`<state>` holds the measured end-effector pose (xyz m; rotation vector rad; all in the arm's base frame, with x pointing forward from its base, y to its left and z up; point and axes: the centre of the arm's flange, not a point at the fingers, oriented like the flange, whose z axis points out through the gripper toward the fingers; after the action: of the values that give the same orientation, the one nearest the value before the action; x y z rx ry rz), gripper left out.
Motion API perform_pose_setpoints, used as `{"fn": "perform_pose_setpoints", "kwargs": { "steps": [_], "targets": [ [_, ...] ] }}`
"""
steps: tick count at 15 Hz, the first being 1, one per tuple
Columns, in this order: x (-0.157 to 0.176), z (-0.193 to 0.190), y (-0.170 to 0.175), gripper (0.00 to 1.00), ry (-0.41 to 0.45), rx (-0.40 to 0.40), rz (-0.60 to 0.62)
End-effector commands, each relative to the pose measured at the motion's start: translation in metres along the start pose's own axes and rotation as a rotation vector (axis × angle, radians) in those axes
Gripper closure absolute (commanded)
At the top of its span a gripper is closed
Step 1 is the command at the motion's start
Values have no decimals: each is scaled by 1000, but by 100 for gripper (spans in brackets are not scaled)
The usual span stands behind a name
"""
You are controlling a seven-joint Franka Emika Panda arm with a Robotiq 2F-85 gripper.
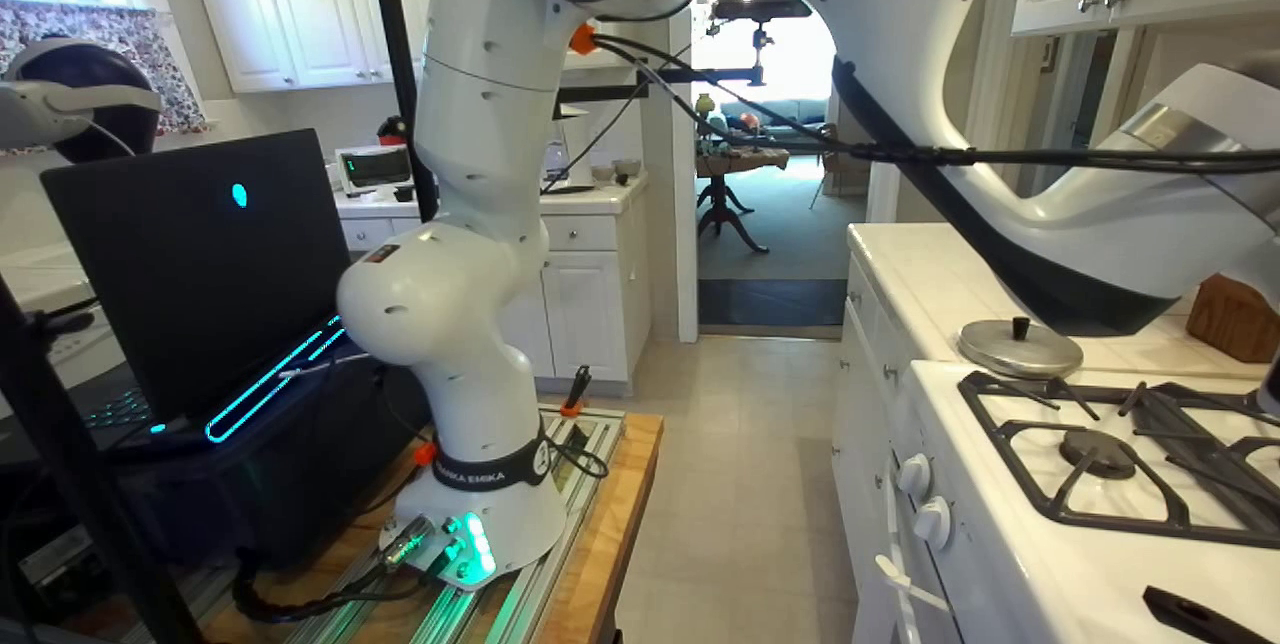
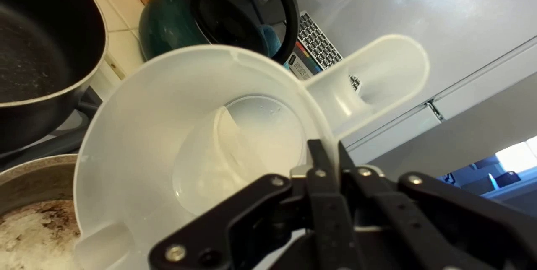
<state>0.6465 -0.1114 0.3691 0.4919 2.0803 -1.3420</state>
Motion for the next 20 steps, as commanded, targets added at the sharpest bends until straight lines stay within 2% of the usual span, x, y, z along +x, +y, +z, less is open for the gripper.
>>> {"fn": "perform_pose_setpoints", "kwargs": {
  "steps": [1,8,15,16,17,20],
  "targets": [
    [0,-12,-13,99,-44,21,-65],
    [1,-13,-13,99,-61,28,-103],
    [2,-10,-13,99,-124,69,-139],
    [0,-3,1,99,-73,31,-109],
    [1,-2,2,95,-73,31,-111],
    [5,-1,6,95,-69,28,-118]
  ]
}}
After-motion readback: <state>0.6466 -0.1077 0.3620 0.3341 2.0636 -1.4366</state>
